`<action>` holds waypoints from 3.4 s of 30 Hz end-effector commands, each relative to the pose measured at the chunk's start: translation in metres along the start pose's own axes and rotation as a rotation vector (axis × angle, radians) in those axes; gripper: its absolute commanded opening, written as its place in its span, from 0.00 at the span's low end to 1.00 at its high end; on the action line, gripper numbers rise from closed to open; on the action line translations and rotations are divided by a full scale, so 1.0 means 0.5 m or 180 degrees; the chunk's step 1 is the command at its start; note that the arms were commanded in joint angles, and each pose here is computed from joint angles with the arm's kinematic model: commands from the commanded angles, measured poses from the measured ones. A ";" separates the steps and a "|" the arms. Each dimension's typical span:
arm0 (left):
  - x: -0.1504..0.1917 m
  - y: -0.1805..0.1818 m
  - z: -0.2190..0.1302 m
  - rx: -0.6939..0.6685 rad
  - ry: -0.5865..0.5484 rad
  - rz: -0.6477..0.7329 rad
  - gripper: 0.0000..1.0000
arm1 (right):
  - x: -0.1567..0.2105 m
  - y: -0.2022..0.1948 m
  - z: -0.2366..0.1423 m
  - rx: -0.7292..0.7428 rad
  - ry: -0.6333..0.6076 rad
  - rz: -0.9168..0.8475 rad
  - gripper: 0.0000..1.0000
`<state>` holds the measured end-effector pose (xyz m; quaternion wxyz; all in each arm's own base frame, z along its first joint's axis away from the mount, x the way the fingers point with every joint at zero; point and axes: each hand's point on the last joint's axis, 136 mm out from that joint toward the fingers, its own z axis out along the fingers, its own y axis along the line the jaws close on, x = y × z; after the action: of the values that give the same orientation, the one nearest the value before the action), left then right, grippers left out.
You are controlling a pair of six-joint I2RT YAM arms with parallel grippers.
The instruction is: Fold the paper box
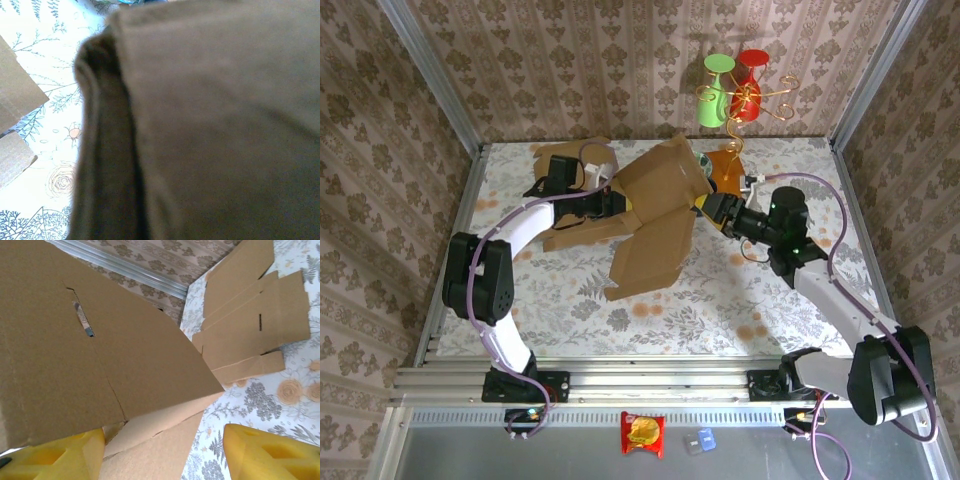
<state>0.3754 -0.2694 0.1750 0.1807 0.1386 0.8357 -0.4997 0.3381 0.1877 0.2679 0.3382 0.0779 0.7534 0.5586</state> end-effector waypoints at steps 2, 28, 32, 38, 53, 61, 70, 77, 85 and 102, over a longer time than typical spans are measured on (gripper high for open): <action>-0.004 -0.022 -0.011 0.0125 -0.0038 0.0034 0.00 | -0.027 0.038 0.023 -0.0135 -0.0159 -0.0118 0.65; -0.025 -0.009 -0.021 0.0152 -0.0094 -0.0033 0.00 | -0.105 0.157 -0.100 -0.0264 -0.0032 -0.0668 0.50; -0.019 -0.009 -0.021 0.0167 -0.0046 -0.0045 0.00 | -0.152 0.155 -0.050 -0.0357 0.0103 -0.0710 0.50; -0.010 -0.008 -0.020 0.0167 0.0015 -0.0057 0.00 | -0.166 0.164 0.021 -0.0508 0.0457 -0.0788 0.52; -0.009 -0.006 -0.014 0.0120 0.0063 -0.0052 0.00 | -0.103 0.128 0.076 -0.0169 0.0881 -0.1097 0.48; -0.005 -0.004 -0.013 0.0059 0.0073 -0.0061 0.00 | -0.085 0.122 0.075 0.0198 0.0913 -0.1398 0.48; 0.000 -0.003 -0.017 -0.0078 0.0098 -0.0046 0.00 | -0.058 0.097 0.077 0.0844 0.0976 -0.1757 0.48; 0.007 -0.005 -0.020 -0.0168 0.0123 -0.0048 0.00 | -0.047 0.077 0.080 0.1330 0.0979 -0.2057 0.45; 0.018 -0.005 -0.018 -0.0290 0.0191 -0.0053 0.00 | -0.035 0.056 0.084 0.1872 0.1034 -0.2428 0.45; 0.034 -0.012 -0.021 -0.0643 0.0337 -0.0100 0.00 | -0.045 -0.012 0.081 0.2928 0.1012 -0.2695 0.34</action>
<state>0.3592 -0.2564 0.1509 0.1239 0.1117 0.8992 -0.4044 0.3802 0.2143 0.2715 0.3565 -0.1813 0.9157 0.0384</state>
